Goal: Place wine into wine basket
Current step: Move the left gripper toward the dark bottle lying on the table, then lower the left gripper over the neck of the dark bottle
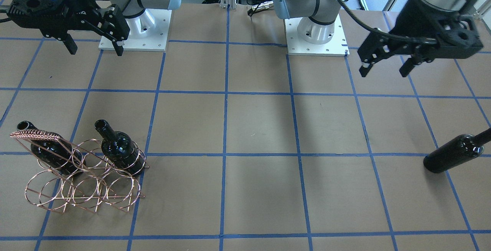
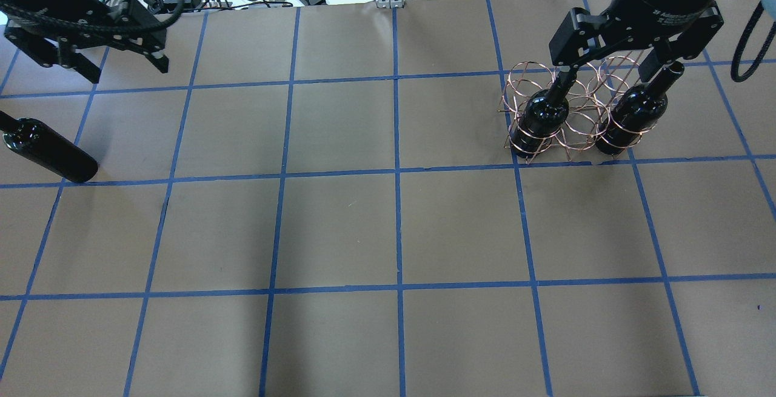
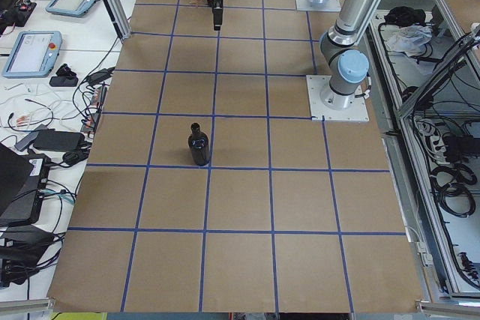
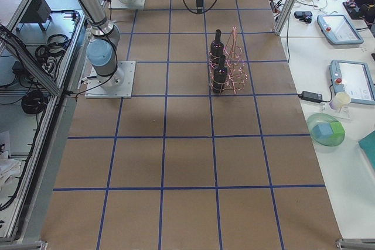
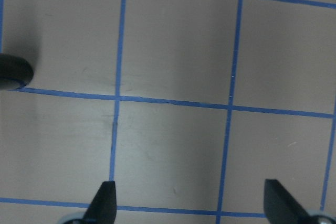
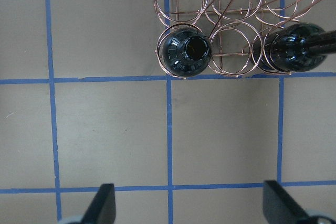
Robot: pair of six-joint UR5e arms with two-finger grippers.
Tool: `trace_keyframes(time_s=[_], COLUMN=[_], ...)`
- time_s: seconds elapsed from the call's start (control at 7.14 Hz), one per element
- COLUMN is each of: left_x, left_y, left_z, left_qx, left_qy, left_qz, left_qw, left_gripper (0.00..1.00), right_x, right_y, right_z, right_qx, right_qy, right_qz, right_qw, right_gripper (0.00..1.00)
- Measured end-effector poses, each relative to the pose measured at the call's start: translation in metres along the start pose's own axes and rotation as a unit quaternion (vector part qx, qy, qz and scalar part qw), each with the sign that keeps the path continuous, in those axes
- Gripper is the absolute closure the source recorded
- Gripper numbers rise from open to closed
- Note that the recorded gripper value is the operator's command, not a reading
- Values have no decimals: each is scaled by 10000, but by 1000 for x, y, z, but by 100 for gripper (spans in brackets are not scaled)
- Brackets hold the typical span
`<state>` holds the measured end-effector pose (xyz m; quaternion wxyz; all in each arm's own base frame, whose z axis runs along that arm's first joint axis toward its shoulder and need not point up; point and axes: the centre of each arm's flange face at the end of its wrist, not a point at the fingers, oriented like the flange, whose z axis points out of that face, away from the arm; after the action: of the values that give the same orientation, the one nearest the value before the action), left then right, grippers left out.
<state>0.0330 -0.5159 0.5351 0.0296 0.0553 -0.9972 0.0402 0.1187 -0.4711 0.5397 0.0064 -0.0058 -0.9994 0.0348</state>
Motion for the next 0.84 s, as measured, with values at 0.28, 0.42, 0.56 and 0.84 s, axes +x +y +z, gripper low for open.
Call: trace_keyframes(time_s=[0.28,0.42,0.56,0.84], left_x=[-90,-126,-158,-220], left_y=[-12,-20,-29,-45], left_z=[10,11,13,32], left_qx=[-124,-165,-201,-173], left_qy=[-159,-297,-447,-627], left_qz=[41,211,435,821], left_qw=[9998,9992,9979,9945], left_gripper=[0,0,0,0], right_x=[0,0,0,0], right_y=[0,0,0,1], right_z=[0,0,0,2], right_qx=[-3,-4,-4,-19], right_qy=[-2,-2,-2,-5], right_qz=[0,0,0,0], right_qw=[10000,10000,10000,10000], right_gripper=[0,0,0,0])
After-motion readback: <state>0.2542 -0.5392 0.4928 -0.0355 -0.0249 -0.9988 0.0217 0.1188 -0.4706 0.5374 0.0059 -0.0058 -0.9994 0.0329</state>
